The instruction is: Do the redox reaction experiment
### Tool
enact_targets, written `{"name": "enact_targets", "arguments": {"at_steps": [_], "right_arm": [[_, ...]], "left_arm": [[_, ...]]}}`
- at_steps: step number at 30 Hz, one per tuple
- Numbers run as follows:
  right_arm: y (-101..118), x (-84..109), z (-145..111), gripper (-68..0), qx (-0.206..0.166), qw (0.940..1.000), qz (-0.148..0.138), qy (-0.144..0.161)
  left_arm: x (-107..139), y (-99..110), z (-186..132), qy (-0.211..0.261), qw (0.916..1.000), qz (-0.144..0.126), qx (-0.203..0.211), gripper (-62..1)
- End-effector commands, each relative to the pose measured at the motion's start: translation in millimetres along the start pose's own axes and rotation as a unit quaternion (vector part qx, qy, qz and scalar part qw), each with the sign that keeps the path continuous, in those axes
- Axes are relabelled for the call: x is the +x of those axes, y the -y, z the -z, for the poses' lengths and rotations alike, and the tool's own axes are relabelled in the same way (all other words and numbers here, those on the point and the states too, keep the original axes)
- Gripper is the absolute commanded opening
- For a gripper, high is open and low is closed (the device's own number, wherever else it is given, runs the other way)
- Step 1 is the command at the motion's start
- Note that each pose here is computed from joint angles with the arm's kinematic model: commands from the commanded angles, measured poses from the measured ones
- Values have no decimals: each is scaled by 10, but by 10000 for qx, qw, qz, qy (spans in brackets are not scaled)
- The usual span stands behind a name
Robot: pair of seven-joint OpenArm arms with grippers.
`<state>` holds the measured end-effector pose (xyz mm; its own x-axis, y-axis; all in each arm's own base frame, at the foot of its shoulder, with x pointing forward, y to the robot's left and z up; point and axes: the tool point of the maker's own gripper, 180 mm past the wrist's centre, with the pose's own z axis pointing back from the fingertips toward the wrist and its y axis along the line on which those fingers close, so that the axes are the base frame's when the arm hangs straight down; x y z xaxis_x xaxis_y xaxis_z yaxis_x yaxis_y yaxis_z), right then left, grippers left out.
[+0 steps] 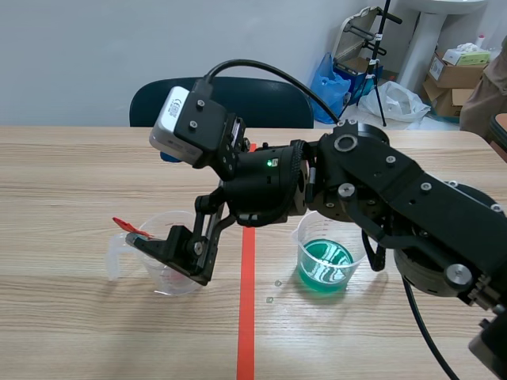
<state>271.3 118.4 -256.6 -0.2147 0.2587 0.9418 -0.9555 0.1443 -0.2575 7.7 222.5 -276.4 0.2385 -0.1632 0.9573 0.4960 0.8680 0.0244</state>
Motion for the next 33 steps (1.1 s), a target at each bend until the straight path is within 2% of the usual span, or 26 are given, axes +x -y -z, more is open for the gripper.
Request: {"name": "enact_targets", "arguments": {"at_steps": [1, 6, 11, 17, 20, 26, 30, 33], "right_arm": [[-5, 155, 31, 4, 85, 9997, -101, 224], [-161, 220, 67, 4, 260, 9986, -25, 470], [-374, 225, 78, 4, 401, 9975, 134, 562], [-594, 375, 22, 4, 478, 9952, 233, 816], [-607, 449, -36, 4, 323, 9952, 187, 903], [-473, 546, -252, 4, -349, 9950, -40, 934], [-330, 603, -473, 4, -828, 9913, 79, 1018], [-224, 601, -645, 4, -1152, 9883, 126, 991]], "left_arm": [[55, -1, 18, 125, 9999, 14, 6, 14], [55, -1, 18, 125, 9999, 14, 6, 14], [56, -2, 18, 126, 9999, 13, 7, 14], [55, -1, 17, 126, 9999, 13, 9, 14], [61, -1, 15, 145, 9999, 6, 30, 14], [164, -16, -16, 478, 9980, -112, 395, 14], [238, 0, 3, 659, 9960, -124, 598, 14], [334, -11, 34, 825, 9938, -28, 747, 14]]}}
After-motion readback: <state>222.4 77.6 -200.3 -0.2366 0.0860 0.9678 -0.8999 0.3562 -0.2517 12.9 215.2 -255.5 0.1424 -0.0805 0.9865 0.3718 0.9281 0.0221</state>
